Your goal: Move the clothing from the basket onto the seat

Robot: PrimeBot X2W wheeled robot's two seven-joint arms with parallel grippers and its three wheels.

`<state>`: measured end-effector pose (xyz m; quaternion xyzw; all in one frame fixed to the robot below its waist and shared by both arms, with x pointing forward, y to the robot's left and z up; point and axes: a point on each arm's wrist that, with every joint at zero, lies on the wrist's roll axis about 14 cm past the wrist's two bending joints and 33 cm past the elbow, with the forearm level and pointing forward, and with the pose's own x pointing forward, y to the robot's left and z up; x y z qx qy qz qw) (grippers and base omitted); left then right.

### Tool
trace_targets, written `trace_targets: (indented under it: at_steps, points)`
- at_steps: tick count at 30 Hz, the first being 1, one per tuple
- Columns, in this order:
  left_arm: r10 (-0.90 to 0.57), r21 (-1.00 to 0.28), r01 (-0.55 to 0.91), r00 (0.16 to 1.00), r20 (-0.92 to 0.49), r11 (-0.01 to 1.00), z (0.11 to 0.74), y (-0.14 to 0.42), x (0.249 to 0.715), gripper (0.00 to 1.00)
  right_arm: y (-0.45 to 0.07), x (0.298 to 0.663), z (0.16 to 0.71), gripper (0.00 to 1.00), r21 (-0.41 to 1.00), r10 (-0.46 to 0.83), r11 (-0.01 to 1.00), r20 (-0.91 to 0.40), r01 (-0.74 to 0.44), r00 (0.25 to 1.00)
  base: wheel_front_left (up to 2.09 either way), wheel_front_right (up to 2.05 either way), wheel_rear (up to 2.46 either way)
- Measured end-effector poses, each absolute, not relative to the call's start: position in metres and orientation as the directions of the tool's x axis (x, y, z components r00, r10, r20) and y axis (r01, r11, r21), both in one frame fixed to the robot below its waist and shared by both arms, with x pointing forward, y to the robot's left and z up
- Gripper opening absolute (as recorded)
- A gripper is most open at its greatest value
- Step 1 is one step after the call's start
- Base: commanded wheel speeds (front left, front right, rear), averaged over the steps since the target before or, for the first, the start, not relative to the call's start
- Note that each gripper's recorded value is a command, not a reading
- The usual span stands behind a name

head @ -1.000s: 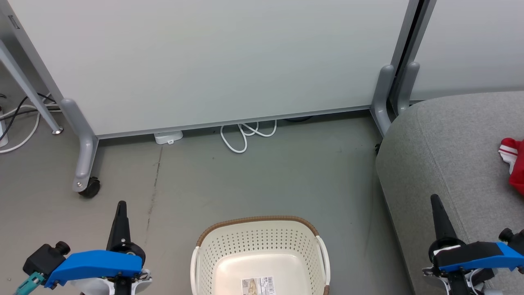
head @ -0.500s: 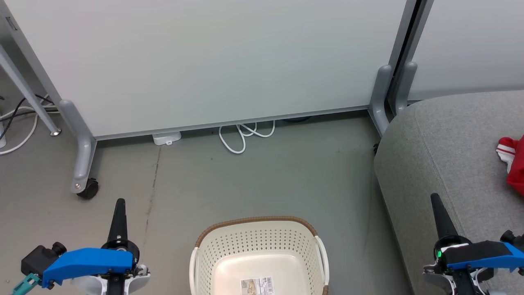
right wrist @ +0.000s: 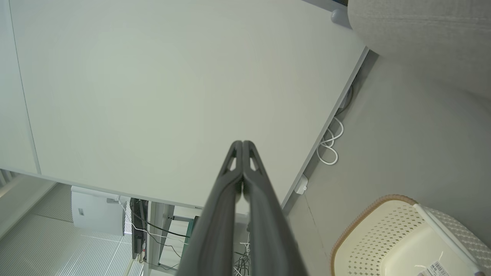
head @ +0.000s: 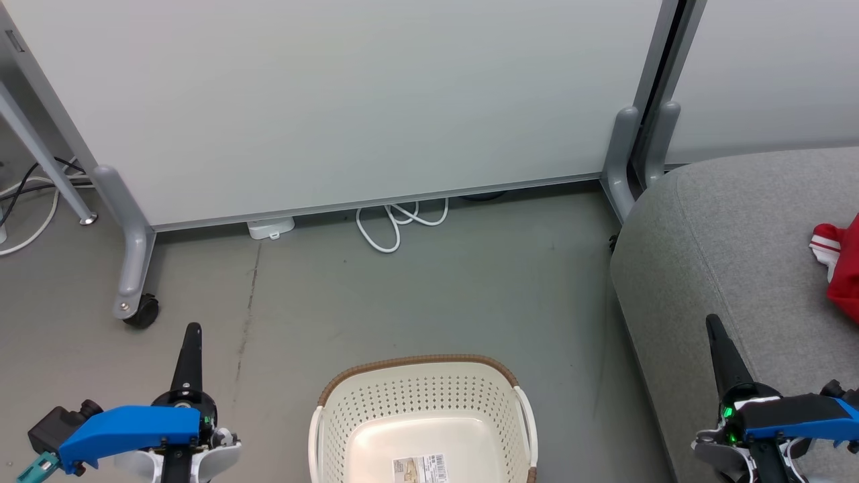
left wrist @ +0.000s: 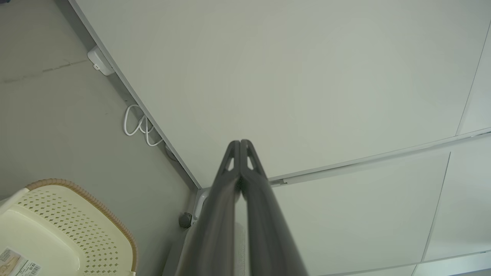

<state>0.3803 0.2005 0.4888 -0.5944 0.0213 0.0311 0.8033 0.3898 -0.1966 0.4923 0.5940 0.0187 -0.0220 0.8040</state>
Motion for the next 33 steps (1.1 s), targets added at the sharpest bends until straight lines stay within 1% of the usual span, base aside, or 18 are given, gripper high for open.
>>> trace_targets:
  at_steps: [33]
  points:
    - [0.003, -0.999, -0.028, 1.000, -0.028, 0.040, 0.500, 0.200, 0.386, 0.00, -0.199, 0.388, 0.502, 0.00, 0.999, 0.000, 0.043, -0.019, 0.019, 1.000, 0.00, 0.00, 0.00]
